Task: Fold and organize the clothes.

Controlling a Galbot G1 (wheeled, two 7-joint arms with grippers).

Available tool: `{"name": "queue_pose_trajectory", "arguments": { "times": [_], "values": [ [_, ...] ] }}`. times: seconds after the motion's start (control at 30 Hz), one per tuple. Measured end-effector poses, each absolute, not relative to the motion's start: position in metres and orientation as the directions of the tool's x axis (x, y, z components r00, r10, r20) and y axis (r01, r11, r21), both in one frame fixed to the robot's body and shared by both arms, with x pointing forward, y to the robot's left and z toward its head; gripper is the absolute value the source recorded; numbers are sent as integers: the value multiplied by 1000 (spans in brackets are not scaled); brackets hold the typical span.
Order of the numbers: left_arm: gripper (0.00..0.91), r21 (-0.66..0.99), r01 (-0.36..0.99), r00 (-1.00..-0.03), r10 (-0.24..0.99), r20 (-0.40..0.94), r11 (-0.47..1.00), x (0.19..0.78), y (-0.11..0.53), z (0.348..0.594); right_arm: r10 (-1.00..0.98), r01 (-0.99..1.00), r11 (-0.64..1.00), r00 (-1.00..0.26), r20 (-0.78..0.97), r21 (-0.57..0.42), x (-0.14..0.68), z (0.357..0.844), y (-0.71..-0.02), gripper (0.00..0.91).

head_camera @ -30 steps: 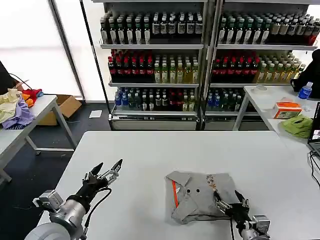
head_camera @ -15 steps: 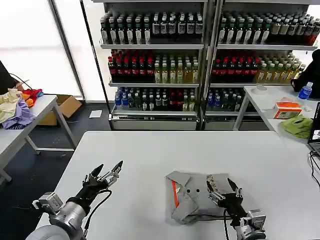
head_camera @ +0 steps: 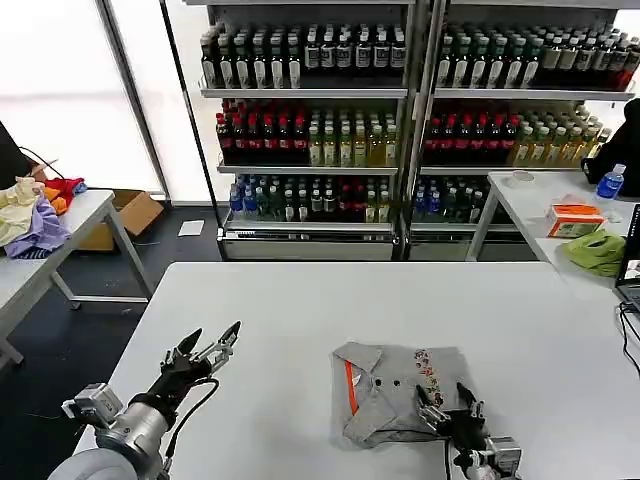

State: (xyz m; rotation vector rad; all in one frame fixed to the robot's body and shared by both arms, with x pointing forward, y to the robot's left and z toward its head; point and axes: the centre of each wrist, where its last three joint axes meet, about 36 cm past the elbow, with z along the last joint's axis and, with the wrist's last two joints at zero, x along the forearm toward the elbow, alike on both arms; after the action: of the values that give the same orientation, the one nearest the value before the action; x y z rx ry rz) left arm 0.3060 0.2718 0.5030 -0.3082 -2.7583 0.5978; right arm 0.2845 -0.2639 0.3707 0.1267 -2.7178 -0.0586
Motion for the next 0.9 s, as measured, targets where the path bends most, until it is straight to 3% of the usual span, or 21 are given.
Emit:
{"name": "queue_pose_trajectory", "arguments": {
  "times": [0.4, 0.9],
  "values": [
    [907, -420, 137, -934, 259, 247, 897, 302, 276, 503, -129, -118, 991, -955, 266, 58, 282, 418, -277, 907],
    [907, -374, 156, -946, 248, 210, 914, 294, 272, 497, -32, -33, 999, -994, 104, -5, 269, 452, -360, 907]
  ]
}}
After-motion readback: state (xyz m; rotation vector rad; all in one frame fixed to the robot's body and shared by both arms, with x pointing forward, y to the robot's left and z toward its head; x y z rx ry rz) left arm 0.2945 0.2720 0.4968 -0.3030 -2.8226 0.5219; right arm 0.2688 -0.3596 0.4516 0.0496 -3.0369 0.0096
